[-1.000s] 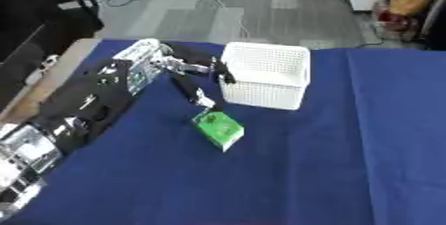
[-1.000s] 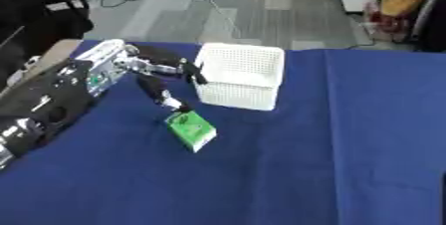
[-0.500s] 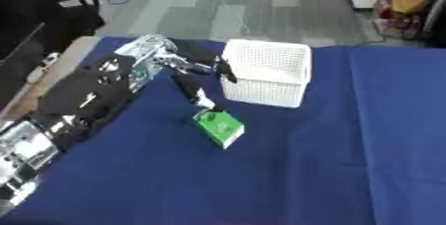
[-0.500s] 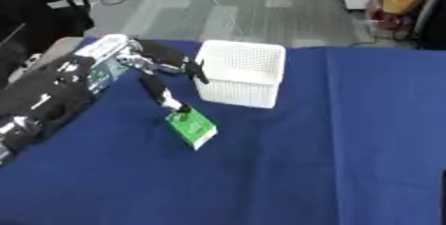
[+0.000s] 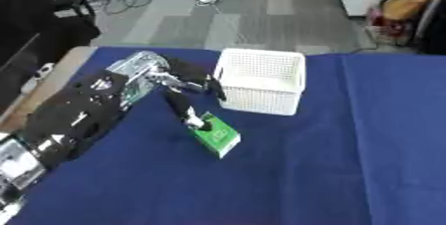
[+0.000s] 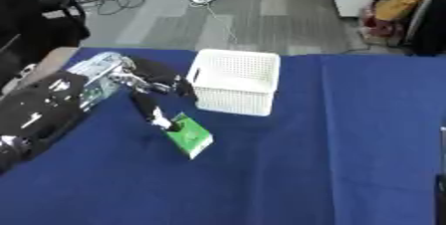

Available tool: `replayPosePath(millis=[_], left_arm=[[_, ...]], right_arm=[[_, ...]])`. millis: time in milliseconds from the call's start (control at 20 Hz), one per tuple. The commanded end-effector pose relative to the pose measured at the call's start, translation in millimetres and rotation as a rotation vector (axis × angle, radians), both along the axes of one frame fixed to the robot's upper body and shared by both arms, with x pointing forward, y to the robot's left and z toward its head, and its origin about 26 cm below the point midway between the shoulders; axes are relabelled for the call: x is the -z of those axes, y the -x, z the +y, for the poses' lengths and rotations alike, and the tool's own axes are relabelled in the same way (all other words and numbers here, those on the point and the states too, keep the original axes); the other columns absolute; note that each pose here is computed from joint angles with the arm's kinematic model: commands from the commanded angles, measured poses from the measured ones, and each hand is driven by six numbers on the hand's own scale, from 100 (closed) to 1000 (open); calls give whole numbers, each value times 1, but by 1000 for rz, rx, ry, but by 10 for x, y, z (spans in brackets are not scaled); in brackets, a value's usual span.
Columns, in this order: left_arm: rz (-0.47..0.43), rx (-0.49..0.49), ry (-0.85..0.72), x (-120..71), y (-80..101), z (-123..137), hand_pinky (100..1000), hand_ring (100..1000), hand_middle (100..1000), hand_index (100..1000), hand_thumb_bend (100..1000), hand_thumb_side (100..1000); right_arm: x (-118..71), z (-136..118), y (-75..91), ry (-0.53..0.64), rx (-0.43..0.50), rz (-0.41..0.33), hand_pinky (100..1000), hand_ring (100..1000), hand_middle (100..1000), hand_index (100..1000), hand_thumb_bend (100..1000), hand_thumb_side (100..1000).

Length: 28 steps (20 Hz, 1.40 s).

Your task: Pick up objects on the table and place them in the box.

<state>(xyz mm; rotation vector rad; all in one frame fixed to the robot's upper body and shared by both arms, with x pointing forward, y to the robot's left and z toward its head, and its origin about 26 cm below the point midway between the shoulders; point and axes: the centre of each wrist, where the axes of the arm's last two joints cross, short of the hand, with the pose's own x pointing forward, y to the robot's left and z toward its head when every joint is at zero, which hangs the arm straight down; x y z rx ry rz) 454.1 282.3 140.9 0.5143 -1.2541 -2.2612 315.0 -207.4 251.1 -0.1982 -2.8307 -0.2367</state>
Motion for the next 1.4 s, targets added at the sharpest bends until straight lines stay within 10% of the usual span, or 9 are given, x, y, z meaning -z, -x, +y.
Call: replayPosePath(millis=[50,750,1400], left_arm=[[145,241,-277,-91,-10,79,674,775,854,940,324,876],[60,297,-374,-161,6,-164,710,806,873,939,334,828],[31,315,-422,198,47,-183,715,801,862,928,329,837]], right_arm=[[-86,7,27,1,-5,-31,245,289,320,529,100,1000],[-89,28,28,-3,-14,-36,247,290,321,529,100,1000],[-94,46,27,-8,-20,-38,246,289,321,530,100,1000]])
